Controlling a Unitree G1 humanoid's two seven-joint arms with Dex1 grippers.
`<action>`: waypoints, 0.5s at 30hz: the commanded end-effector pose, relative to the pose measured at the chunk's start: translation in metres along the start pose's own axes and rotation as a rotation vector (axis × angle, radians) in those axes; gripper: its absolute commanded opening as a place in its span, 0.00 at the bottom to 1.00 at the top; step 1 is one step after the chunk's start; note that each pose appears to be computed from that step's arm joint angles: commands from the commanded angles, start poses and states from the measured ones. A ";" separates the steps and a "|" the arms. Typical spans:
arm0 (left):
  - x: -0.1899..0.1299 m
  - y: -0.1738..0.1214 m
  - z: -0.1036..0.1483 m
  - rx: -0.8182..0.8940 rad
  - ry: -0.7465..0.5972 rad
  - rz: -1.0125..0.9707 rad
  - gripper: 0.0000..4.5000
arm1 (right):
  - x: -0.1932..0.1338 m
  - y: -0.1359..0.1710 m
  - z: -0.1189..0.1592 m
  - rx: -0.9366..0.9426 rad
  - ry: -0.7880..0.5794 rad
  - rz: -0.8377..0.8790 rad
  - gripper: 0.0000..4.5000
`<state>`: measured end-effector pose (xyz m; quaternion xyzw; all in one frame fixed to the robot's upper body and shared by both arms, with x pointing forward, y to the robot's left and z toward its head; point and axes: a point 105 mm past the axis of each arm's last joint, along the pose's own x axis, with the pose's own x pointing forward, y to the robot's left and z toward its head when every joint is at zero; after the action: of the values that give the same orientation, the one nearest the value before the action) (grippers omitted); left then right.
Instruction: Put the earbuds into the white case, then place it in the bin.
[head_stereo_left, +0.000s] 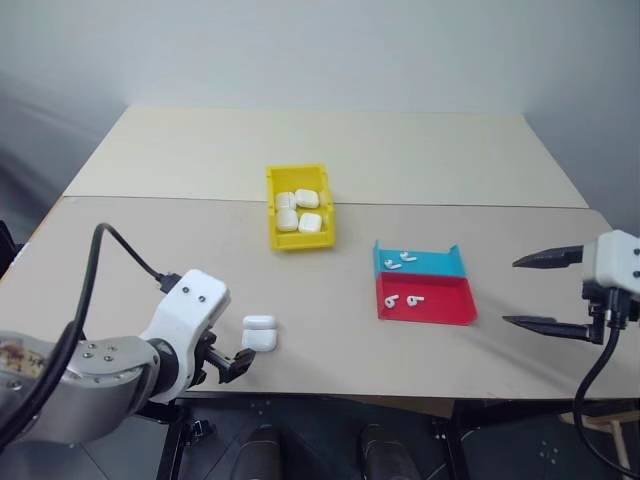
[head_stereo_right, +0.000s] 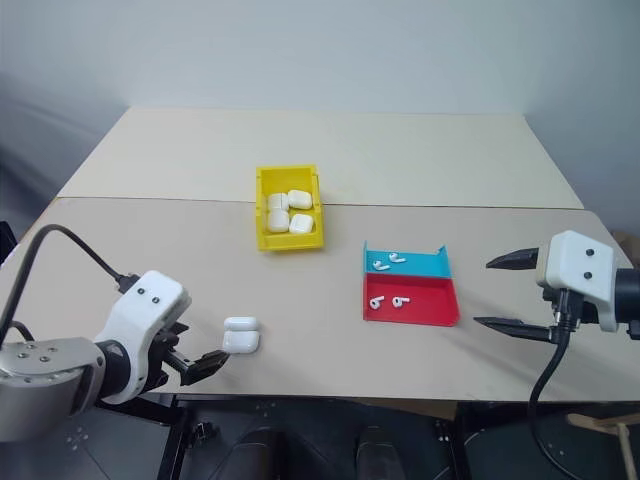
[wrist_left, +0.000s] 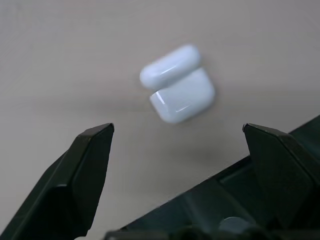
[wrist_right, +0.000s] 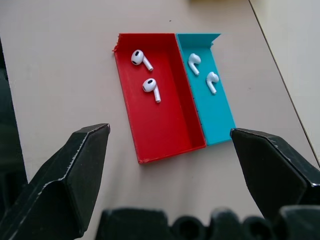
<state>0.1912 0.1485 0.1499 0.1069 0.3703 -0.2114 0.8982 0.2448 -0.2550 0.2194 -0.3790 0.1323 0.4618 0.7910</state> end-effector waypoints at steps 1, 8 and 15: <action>0.000 -0.010 -0.004 -0.057 -0.015 0.000 1.00 | -0.007 -0.006 0.006 -0.018 0.014 -0.001 0.99; 0.025 -0.019 -0.002 -0.265 -0.036 0.075 1.00 | -0.009 -0.006 0.010 -0.012 0.028 0.030 0.99; 0.044 -0.027 0.009 -0.300 -0.019 0.176 1.00 | -0.010 -0.004 0.009 0.003 0.047 0.033 0.99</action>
<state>0.2112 0.1066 0.1220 -0.0077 0.3829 -0.0923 0.9192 0.2441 -0.2577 0.2231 -0.3722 0.1650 0.4690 0.7837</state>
